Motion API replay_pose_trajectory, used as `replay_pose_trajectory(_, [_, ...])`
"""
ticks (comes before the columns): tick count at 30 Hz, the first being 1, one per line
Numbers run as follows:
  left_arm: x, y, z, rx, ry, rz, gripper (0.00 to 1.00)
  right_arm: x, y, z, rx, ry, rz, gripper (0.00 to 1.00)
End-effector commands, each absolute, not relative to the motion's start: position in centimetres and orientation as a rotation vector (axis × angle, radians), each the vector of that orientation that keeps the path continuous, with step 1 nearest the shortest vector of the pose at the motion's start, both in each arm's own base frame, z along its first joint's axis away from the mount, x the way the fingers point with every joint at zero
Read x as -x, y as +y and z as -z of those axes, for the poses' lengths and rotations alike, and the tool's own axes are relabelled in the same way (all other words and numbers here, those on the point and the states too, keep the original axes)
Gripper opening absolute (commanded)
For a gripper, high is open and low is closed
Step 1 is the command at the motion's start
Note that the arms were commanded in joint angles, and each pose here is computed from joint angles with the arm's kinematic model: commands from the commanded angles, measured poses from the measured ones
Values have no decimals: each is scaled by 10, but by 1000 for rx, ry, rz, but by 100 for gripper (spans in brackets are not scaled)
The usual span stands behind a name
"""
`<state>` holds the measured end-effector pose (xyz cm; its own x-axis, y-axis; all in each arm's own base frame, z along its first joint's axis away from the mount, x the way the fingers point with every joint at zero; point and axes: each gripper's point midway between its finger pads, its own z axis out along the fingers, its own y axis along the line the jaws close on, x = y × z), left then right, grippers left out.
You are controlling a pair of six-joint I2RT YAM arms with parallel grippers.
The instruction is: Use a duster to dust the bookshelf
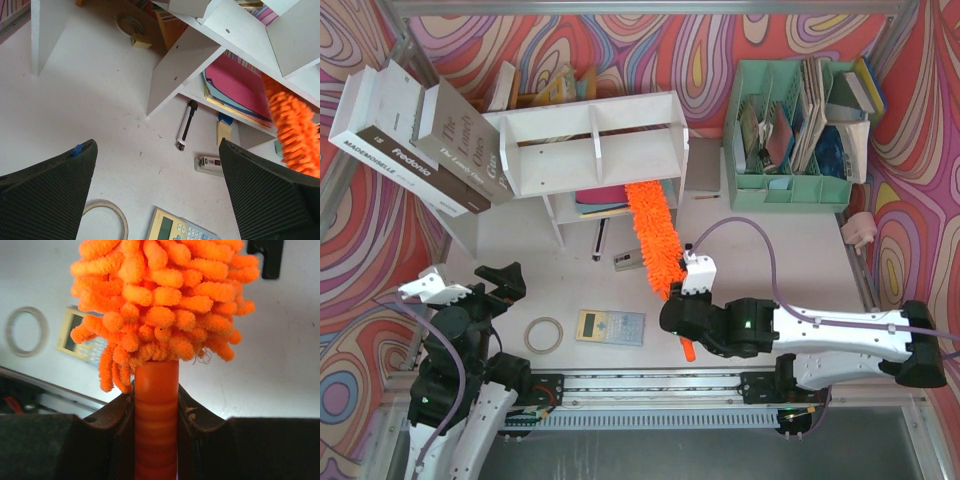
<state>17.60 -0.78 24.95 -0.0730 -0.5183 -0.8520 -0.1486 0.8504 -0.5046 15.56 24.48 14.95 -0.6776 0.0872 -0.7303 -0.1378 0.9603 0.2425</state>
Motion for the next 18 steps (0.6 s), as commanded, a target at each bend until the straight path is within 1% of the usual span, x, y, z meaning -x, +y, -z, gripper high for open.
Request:
replay_pose_trajectory(1, [-177,-8,-248,531,1635,329,98,-176,260,-214,19,2122,-451,0])
replay_pose_trajectory(3, [-176,-7,-248,531,1633,328,98,-176,266,-211,33,2128,-462,0])
replay_pose_trajectory(9, [-176,-7,-248,534,1630,328,98,-166,294,-157,109,2238,-480,0])
replay_pose_trajectory(11, [-176,-7,-248,531,1633,329,98,-164,302,-149,126,2259,-480,0])
replay_pose_trajectory(13, [-176,-8,-248,530,1634,330,98,-165,309,-155,140,2252,-493,0])
replay_pose_trajectory(18, [-175,-7,-249,533,1628,329,98,-174,318,-200,159,2161,-552,0])
